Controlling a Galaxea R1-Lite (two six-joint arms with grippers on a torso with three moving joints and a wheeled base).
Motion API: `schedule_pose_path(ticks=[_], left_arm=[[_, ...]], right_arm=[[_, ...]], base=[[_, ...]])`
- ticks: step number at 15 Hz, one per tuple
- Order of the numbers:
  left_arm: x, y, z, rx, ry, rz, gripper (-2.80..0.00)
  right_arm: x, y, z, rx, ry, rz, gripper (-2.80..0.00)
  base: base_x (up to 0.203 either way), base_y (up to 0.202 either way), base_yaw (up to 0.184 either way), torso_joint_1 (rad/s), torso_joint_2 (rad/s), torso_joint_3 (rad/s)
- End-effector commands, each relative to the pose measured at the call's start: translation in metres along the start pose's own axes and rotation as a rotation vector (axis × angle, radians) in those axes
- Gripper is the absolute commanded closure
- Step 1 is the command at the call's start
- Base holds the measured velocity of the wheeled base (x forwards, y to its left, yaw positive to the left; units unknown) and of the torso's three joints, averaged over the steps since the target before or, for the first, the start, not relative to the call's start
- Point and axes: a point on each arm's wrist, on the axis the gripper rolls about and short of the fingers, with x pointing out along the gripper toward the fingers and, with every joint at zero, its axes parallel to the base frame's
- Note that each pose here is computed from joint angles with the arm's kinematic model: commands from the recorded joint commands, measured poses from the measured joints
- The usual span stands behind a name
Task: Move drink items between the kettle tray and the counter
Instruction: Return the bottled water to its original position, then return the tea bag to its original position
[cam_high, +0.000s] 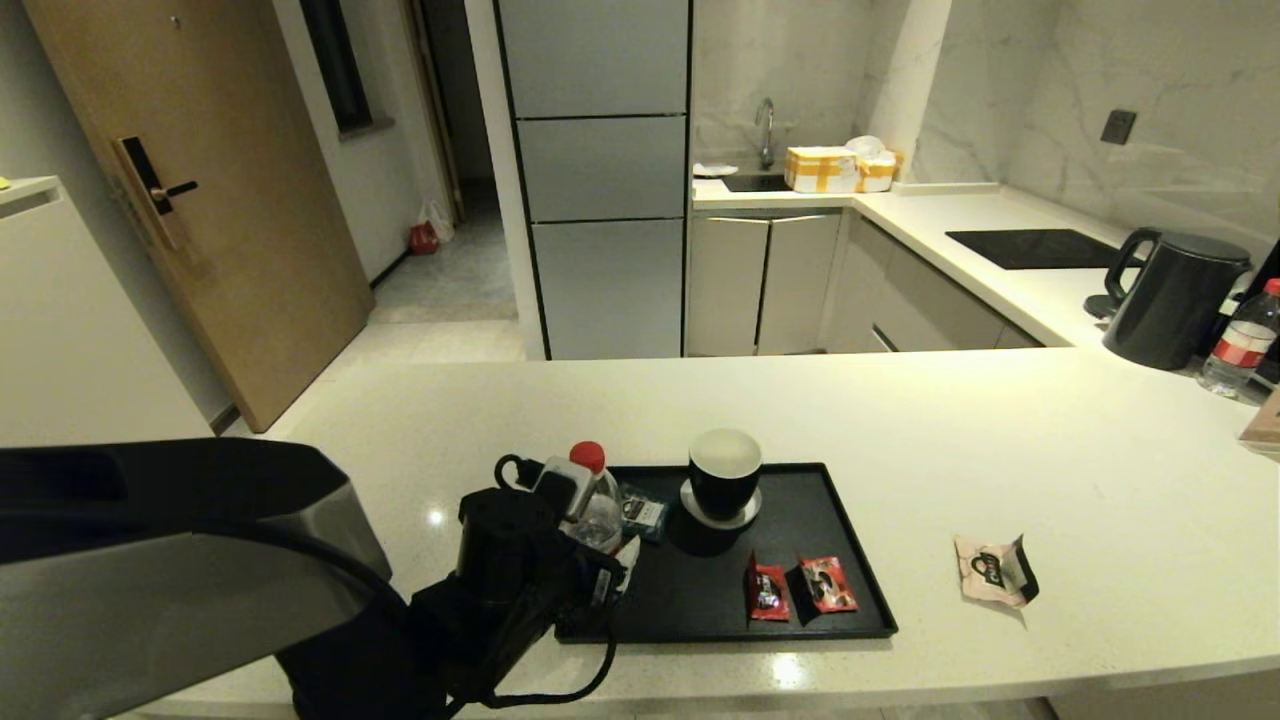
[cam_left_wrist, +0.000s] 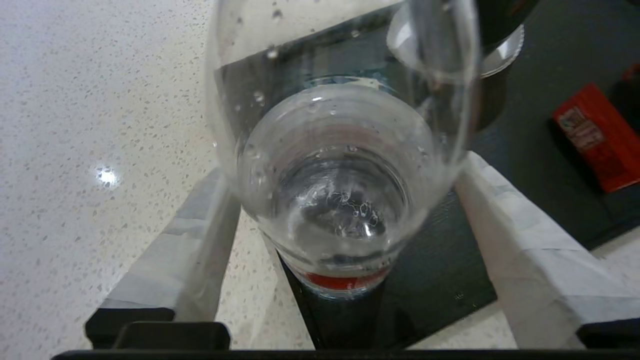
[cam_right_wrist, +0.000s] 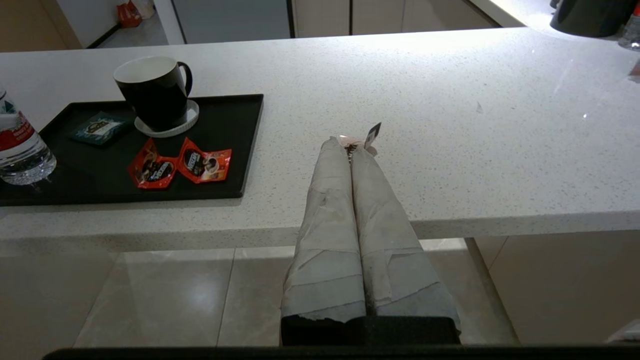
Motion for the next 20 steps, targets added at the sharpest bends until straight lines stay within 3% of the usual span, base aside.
schedule_pose_path(ticks=[1, 5, 8, 9, 13, 14, 17, 20], left_arm=[[-0.014, 0.001, 0.007, -0.005, -0.026, -0.004, -2.80], [-0.063, 0.012, 0.019, -0.021, -0.063, -0.008, -2.80], [-0.103, 0.023, 0.036, -0.047, -0.151, 0.030, -2.80], [-0.117, 0.028, 0.043, -0.060, -0.184, 0.066, 0.00], [-0.185, 0.067, 0.074, -0.155, -0.281, 0.261, 0.00], [-0.208, 0.078, 0.079, -0.197, -0.267, 0.307, 0.00], [-0.280, 0.099, 0.076, -0.330, -0.111, 0.441, 0.00], [-0.372, 0.093, 0.048, -0.489, -0.120, 0.583, 0.00]], right_arm=[[0.000, 0.000, 0.000, 0.000, 0.002, 0.001, 0.00], [0.000, 0.000, 0.000, 0.000, 0.000, 0.001, 0.00], [0.000, 0.000, 0.000, 0.000, 0.000, 0.001, 0.00], [0.000, 0.000, 0.000, 0.000, 0.003, 0.001, 0.00], [0.000, 0.000, 0.000, 0.000, 0.003, 0.001, 0.00], [0.000, 0.000, 0.000, 0.000, 0.003, 0.001, 0.00], [0.000, 0.000, 0.000, 0.000, 0.002, 0.001, 0.00], [0.000, 0.000, 0.000, 0.000, 0.003, 0.001, 0.00]], base=[[0.000, 0.000, 0.000, 0.000, 0.00, 0.000], [0.000, 0.000, 0.000, 0.000, 0.00, 0.000], [0.000, 0.000, 0.000, 0.000, 0.00, 0.000], [0.000, 0.000, 0.000, 0.000, 0.00, 0.000], [0.000, 0.000, 0.000, 0.000, 0.00, 0.000], [0.000, 0.000, 0.000, 0.000, 0.00, 0.000], [0.000, 0.000, 0.000, 0.000, 0.00, 0.000], [0.000, 0.000, 0.000, 0.000, 0.00, 0.000]])
